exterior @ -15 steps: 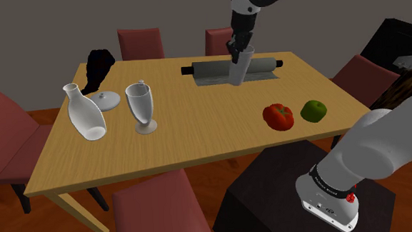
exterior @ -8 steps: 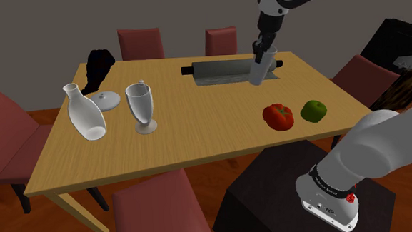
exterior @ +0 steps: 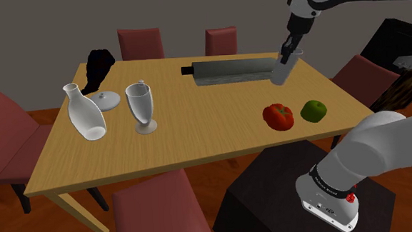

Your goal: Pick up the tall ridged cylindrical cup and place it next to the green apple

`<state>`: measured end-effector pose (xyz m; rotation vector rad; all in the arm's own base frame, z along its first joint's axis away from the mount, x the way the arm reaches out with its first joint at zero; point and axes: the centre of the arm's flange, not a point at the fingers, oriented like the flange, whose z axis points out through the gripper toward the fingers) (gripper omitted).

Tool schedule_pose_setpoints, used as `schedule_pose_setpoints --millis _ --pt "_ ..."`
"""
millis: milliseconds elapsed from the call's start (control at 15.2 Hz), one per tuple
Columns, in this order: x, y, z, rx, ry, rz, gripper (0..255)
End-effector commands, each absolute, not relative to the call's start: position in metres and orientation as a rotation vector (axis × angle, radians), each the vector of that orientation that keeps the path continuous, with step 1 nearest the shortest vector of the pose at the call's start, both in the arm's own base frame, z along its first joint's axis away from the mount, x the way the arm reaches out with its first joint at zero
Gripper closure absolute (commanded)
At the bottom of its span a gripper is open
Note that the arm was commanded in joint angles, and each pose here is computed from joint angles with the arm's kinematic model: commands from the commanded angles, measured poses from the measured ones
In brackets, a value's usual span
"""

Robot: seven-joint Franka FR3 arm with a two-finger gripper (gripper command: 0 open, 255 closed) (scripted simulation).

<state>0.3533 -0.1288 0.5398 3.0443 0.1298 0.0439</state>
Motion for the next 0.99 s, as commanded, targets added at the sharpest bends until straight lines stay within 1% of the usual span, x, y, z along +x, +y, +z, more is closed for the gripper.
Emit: schedule_pose_setpoints --millis 0,792,924 --pt "0.336 -0.15 0.541 3.045 0.132 0.043 255" --pt "0.238 -0.275 0.541 3.045 0.132 0.043 255" --pt "0.235 -0.279 0.536 3.045 0.132 0.043 255"
